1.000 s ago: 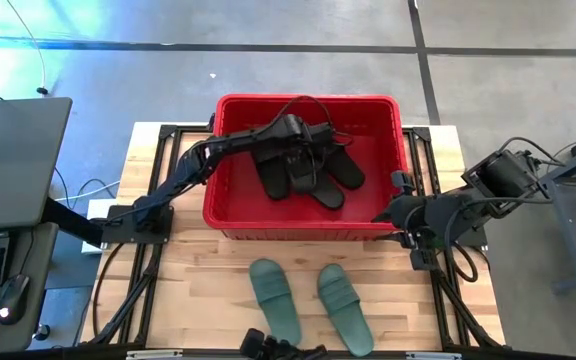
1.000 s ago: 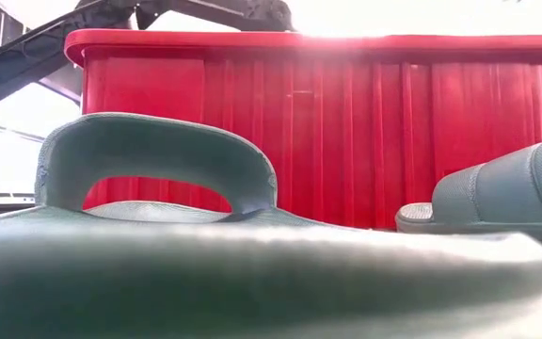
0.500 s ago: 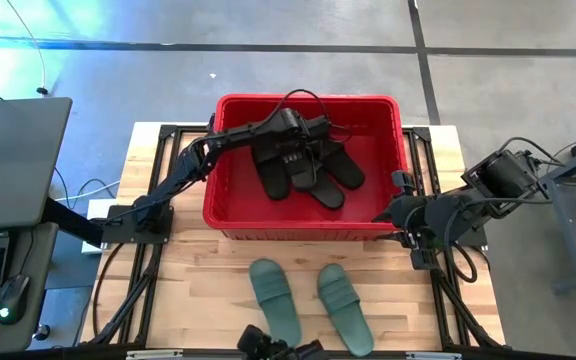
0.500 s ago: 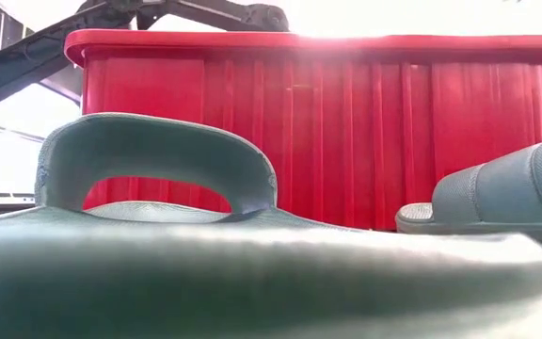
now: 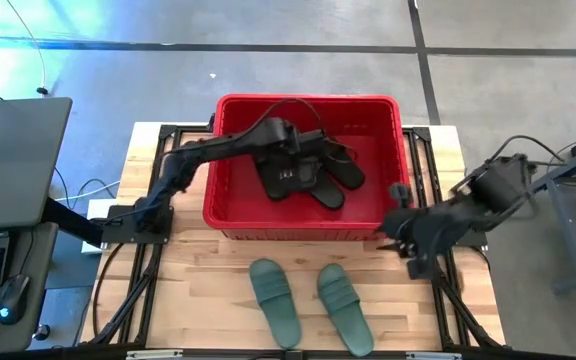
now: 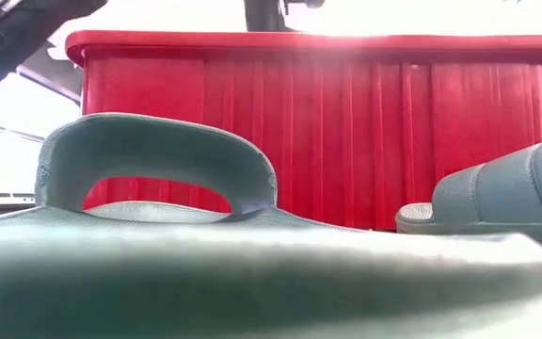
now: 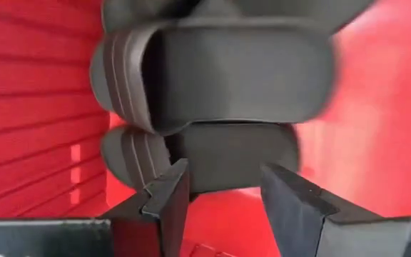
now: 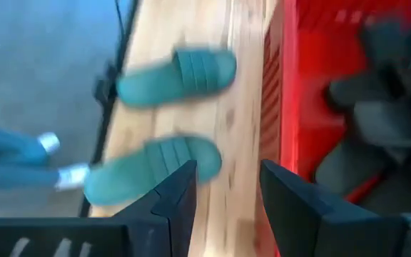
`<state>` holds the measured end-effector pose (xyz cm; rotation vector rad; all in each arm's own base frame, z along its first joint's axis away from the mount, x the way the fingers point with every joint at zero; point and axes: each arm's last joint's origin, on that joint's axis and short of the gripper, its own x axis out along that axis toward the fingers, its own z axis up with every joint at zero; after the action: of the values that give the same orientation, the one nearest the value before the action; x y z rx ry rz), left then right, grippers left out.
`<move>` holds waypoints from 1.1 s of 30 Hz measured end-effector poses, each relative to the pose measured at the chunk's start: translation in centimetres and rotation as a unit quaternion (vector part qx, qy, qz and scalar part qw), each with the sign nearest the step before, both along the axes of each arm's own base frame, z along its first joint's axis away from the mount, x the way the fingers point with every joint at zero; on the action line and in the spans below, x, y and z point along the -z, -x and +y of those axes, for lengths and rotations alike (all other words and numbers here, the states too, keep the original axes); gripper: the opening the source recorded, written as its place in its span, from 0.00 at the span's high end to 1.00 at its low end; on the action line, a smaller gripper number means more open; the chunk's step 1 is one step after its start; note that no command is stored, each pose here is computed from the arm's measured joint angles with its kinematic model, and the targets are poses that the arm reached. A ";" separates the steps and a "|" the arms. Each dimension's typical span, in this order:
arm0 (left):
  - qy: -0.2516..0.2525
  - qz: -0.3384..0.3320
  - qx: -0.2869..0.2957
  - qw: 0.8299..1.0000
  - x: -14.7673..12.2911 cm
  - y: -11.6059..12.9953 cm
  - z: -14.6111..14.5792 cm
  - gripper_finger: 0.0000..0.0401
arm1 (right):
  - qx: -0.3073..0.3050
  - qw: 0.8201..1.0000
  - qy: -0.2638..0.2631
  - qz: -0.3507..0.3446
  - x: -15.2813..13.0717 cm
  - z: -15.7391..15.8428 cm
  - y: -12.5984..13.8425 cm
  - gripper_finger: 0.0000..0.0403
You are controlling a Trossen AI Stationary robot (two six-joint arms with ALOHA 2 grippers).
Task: Pick and place slides into bin
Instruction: Put the green slide into the red bin
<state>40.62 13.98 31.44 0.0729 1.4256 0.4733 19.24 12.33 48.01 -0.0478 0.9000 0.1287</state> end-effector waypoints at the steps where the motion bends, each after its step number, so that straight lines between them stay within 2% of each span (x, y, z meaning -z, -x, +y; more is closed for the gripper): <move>1: -0.004 -0.011 0.013 1.000 -0.9 0.2 -1.0 0.60 | -0.001 1.000 0.008 0.016 0.8 0.4 -0.2 0.65; 6: -0.022 -0.069 0.067 0.995 -5.4 1.6 -6.3 0.60 | -0.013 0.993 0.052 0.106 6.8 2.9 -1.4 0.65; 9: -0.053 -0.085 0.094 0.990 -6.9 2.1 -9.1 0.60 | -0.054 0.985 0.083 0.144 11.4 4.7 -1.8 0.65; 14: -0.093 -0.094 0.117 0.984 -7.6 2.3 -12.5 0.60 | -0.137 0.979 0.095 0.116 18.4 7.5 -2.2 0.65; 16: -0.087 -0.101 0.116 0.984 -7.5 2.3 -13.5 0.60 | -0.149 0.980 0.096 0.087 20.6 8.2 -2.3 0.65; 18: -0.081 -0.108 0.111 0.985 -7.4 2.1 -14.3 0.60 | -0.138 0.981 0.124 0.052 22.3 8.4 -2.2 0.65; 21: -0.072 -0.114 0.105 0.985 -7.1 2.0 -15.5 0.60 | -0.127 0.979 0.159 0.012 23.9 8.5 -2.1 0.65; 23: -0.068 -0.121 0.102 0.985 -7.2 2.1 -16.1 0.60 | -0.133 0.981 0.144 -0.004 24.5 8.7 -2.3 0.65; 25: -0.065 -0.127 0.097 0.985 -7.2 2.1 -16.6 0.60 | -0.150 0.983 0.106 -0.007 25.0 9.0 -2.4 0.65; 28: -0.061 -0.132 0.095 0.985 -7.2 2.2 -17.3 0.60 | -0.185 0.979 0.077 -0.027 25.6 9.6 -2.4 0.65; 33: -0.056 -0.134 0.098 0.985 -7.2 2.2 -17.8 0.60 | -0.207 0.969 0.108 -0.081 26.2 10.2 -2.1 0.65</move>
<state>38.40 -3.84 38.61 0.2288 1.1143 0.3845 21.35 22.49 21.84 -0.4445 0.7275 0.4097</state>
